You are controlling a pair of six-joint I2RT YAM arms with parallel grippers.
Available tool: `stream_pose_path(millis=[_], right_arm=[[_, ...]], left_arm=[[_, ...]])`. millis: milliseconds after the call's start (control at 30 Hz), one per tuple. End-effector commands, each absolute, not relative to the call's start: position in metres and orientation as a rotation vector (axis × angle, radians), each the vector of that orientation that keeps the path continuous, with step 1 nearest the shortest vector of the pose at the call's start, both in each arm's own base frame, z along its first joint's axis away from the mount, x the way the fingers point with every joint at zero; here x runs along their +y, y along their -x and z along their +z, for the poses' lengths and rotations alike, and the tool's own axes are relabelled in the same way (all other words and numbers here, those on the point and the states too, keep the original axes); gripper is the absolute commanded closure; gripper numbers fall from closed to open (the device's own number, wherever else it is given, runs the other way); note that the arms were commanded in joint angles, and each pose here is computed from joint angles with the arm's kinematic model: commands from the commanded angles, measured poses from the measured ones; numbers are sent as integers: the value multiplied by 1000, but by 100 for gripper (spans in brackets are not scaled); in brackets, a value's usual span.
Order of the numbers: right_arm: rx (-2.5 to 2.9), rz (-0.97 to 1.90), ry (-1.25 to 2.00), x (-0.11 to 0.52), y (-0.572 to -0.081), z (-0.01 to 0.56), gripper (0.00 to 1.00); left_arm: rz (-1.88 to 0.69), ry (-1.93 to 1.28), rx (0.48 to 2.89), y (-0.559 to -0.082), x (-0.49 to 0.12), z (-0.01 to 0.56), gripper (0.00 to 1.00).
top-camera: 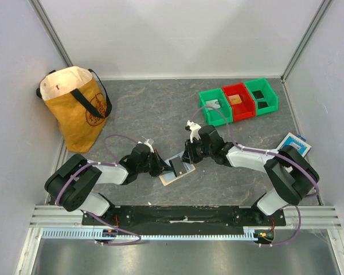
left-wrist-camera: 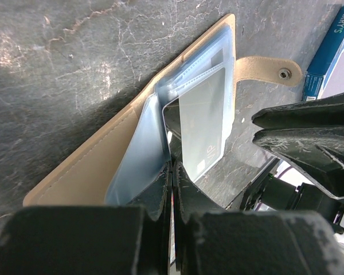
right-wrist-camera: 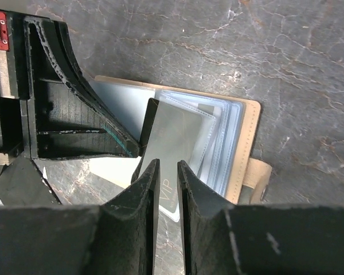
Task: Take the credit cards out of the card holder
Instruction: Remove the credit card from the card holder.
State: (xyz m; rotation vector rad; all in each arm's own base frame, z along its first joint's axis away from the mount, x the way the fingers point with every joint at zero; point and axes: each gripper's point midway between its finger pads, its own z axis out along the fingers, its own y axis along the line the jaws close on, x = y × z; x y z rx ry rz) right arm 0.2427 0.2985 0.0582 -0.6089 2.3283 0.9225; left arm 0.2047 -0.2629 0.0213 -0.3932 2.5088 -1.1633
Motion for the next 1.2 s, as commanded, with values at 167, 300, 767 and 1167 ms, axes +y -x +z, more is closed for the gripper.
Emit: stream_pose_path(millis=[167,300,767,1167], right_arm=[[2355,916,614,303,-249,35,78],[2387,877,611,296,-245,22,79],[2431,848,612,285,-236,4,82],[2436,848,598,283,-233,2,83]], left_arm=[[-1172,356,2473,-212,-266,33,98],[-1167,378,2477,-212,-265,31,98],[-1227,471,2410,-217,-266,34,65],[-1272,553,2399,-213,-264,22,84]])
